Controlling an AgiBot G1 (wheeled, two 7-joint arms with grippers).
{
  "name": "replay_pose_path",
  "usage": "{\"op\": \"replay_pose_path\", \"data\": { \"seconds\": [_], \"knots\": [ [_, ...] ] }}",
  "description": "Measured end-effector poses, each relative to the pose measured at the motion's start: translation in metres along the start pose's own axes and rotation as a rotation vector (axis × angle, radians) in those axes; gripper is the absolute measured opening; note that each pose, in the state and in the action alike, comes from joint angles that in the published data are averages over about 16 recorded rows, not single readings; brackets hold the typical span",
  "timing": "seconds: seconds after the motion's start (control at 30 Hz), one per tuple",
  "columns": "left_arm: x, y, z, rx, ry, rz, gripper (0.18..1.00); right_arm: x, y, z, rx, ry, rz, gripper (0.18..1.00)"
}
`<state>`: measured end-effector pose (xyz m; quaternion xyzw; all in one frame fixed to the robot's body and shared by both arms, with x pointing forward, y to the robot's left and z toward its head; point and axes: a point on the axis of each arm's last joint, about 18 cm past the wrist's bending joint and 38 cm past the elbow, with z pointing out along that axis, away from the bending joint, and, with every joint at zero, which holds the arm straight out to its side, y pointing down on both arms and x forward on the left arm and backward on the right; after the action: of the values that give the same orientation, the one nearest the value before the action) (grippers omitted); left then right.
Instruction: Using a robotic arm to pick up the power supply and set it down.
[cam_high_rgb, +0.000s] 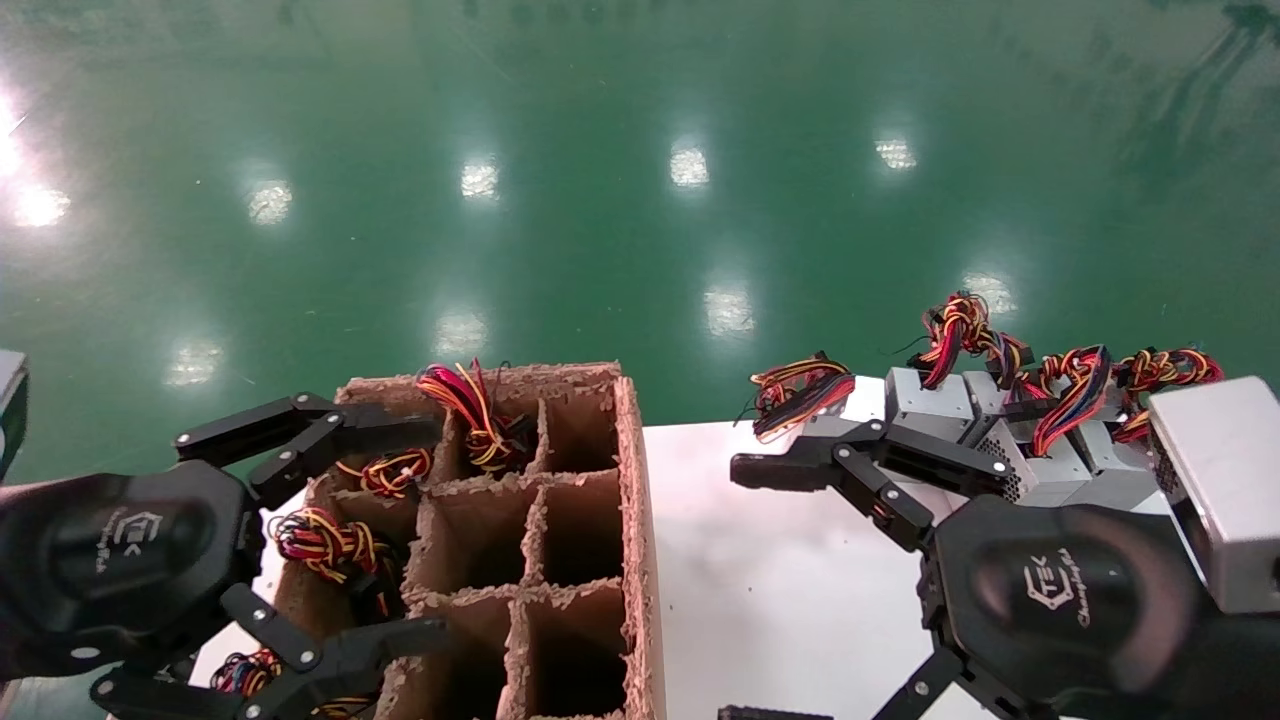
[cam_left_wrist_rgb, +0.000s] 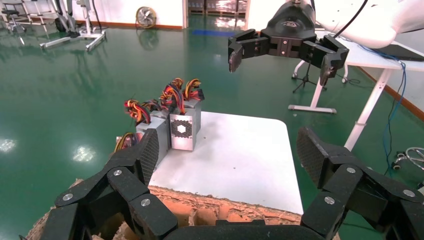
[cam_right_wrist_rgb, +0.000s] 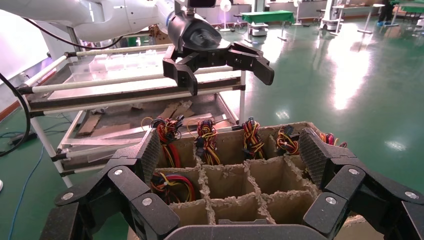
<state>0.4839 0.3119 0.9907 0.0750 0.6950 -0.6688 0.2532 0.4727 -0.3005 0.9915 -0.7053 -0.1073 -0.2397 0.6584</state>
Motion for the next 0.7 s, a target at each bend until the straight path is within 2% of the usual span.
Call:
{"op": "replay_pose_path", "data": {
  "seconds": [0.3, 0.7],
  "knots": [
    [0.0, 0.0, 0.0, 0.0, 0.0, 0.0, 0.998, -0.0009, -0.0002, 0.0004, 0.002, -0.005, 0.0, 1.001],
    [0.0, 0.0, 0.0, 0.0, 0.0, 0.0, 1.0, 0.0015, 0.0006, -0.0005, -0.001, 0.007, 0.002, 1.001]
  ]
}}
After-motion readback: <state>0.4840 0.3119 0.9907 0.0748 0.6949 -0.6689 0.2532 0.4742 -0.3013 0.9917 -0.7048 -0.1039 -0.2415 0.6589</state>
